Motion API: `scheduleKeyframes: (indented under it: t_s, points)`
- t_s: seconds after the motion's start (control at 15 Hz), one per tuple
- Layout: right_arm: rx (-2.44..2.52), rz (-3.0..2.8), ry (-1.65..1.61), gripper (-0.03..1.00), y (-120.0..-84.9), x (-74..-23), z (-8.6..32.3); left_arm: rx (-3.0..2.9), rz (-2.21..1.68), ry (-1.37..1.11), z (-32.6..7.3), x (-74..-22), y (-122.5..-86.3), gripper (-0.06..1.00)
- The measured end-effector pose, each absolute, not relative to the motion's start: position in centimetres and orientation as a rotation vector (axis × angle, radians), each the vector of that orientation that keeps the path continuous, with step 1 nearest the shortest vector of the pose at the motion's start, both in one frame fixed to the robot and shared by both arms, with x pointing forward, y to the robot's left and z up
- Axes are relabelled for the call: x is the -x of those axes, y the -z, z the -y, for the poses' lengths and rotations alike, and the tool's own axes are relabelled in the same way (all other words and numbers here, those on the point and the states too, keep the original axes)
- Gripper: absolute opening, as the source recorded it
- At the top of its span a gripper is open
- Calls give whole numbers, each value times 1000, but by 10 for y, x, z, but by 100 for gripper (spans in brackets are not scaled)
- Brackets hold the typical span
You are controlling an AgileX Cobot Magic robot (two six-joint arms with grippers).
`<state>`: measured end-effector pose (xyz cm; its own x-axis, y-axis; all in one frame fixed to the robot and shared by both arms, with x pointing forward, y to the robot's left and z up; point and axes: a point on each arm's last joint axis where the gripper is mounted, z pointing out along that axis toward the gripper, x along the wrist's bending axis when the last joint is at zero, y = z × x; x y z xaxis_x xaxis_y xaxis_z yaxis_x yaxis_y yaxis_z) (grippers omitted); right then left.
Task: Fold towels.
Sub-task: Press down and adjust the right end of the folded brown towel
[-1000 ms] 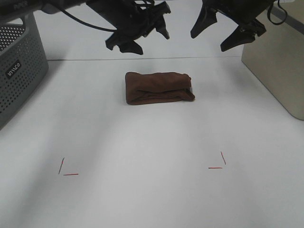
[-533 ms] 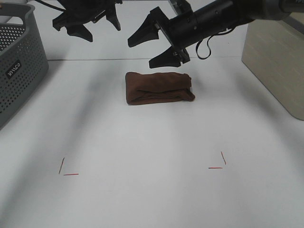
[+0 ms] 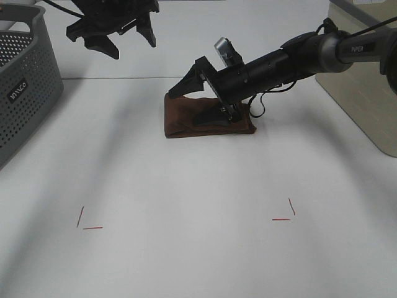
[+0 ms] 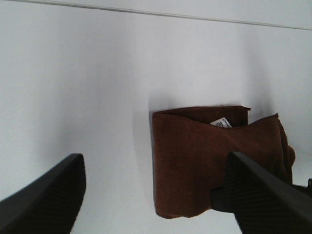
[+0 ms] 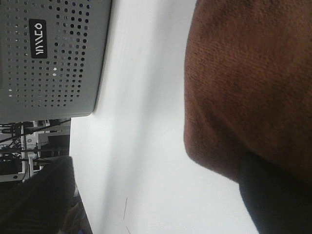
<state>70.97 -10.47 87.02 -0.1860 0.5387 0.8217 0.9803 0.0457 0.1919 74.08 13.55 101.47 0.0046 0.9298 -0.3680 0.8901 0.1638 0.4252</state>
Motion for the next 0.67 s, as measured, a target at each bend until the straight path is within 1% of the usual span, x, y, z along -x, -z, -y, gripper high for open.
scheduleKeyframes:
  t_s: [0.07,0.2,0.4,0.53,0.6,0.67]
  points:
    - [1526,1786,1038,86,-874,-709,105,-1747,-1879,-92,-136,-739,-1015,75]
    - [1495,1828,1065,86,-900,-708,105,-1786,-1863,-127,-140,-734,-1027,75]
    - [1441,1968,1057,86,-965,-695,111,-1872,-1824,-274,-153,-720,-1063,75]
    - [1473,2055,955,86,-993,-683,120,-1912,-1838,-345,-161,-711,-1081,75]
    - [1512,2113,892,86,-1006,-677,126,-1916,-1832,-412,-167,-703,-1099,75]
    - [1542,2137,865,86,-1013,-674,129,-1911,-1825,-430,-169,-701,-1106,75]
